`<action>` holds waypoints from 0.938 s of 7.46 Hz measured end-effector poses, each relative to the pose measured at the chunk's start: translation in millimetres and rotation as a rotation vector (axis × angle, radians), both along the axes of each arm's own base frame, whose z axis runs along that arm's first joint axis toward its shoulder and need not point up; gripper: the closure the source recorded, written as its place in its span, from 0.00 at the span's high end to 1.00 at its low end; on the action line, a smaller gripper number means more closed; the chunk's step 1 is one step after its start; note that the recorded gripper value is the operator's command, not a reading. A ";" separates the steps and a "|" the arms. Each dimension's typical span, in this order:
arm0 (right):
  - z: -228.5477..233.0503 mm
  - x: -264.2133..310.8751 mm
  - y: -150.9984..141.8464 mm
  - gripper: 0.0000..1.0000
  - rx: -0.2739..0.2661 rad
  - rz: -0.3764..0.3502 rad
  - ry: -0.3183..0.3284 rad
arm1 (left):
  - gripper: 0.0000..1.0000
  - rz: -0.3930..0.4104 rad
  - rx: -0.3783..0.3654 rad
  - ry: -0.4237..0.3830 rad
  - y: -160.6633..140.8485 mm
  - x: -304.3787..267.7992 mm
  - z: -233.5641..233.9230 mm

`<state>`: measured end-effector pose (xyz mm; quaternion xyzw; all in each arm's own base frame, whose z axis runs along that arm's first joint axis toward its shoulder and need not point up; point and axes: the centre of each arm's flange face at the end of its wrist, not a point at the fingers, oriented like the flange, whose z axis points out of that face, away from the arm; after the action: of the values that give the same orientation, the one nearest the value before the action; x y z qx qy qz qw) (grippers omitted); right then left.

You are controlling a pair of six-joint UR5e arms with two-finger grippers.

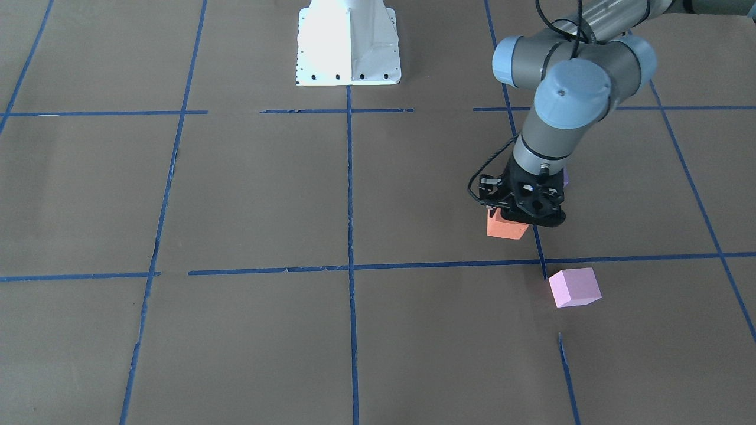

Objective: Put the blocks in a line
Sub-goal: 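Carry the orange cube with the left gripper toward the pink cube, then lower the orange cube between the pink and purple cubes, left gripper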

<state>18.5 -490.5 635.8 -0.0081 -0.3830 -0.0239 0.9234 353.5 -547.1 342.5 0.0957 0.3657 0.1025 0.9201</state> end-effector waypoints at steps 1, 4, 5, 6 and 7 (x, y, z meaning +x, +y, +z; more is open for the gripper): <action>0.0 0.0 0.0 1.00 0.000 0.000 0.000 | 0.00 0.002 -0.002 0.006 2.8 -9.8 20.1; 0.0 0.0 0.0 1.00 0.000 0.000 0.000 | 0.00 -0.017 -0.040 0.003 6.0 -16.2 43.0; 0.0 0.0 0.0 1.00 0.000 0.000 0.000 | 0.00 -0.027 -0.059 -0.002 7.9 -17.6 50.8; 0.0 0.0 0.0 1.00 0.000 0.000 0.000 | 0.00 -0.044 -0.080 -0.004 9.0 -18.3 55.2; 0.0 0.0 0.0 1.00 0.000 -0.001 0.000 | 0.00 -0.075 -0.114 -0.004 9.8 -18.6 59.0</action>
<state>18.5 -490.5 635.9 -0.0080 -0.3830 -0.0243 0.9234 334.8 -537.3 401.4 0.0567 0.3651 0.0475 0.9280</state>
